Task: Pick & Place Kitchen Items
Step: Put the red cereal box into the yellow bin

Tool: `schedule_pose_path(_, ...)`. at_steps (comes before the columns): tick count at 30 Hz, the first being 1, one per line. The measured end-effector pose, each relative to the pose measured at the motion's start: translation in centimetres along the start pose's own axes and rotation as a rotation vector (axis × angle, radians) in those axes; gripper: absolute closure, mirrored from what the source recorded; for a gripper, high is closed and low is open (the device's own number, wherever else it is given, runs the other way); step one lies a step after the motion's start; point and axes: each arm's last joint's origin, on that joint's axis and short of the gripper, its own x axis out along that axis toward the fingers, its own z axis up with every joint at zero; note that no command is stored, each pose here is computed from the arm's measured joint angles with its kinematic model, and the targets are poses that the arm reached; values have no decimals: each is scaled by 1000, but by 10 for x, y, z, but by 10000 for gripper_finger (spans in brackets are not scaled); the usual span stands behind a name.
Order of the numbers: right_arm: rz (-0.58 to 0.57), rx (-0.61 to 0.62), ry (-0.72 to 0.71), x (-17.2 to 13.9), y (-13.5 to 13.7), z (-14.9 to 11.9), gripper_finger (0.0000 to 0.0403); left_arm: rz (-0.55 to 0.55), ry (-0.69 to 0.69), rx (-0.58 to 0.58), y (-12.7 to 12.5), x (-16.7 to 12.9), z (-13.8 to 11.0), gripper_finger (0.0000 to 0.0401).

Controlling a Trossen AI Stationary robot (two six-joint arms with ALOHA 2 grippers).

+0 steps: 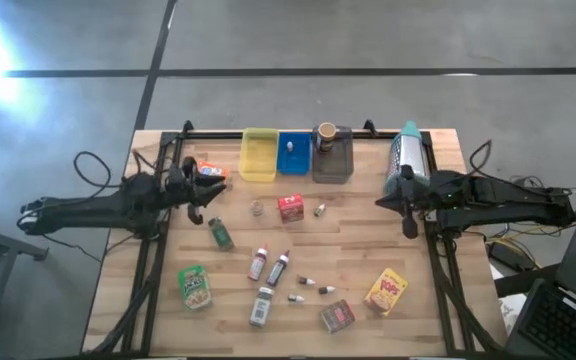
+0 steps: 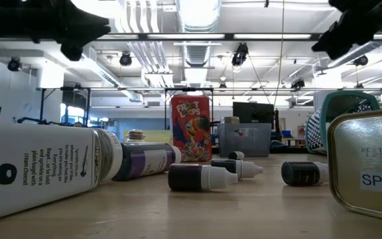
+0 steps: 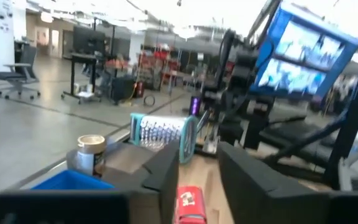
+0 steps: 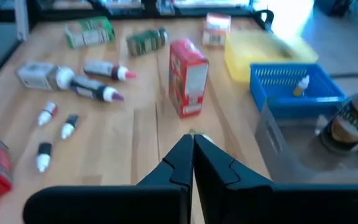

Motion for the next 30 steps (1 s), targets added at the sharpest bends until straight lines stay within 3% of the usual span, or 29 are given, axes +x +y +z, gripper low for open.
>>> schedule_pose_path(7,1,4,-93,-16,-1,1,394,-69,61,83,-8,26,22,227)
schedule_pose_path(20,1,6,-96,-17,-1,1,394,-69,268,176,-18,91,48,222)
schedule_pose_path(30,1,7,-91,-16,-1,1,394,-68,522,245,-23,144,41,166)
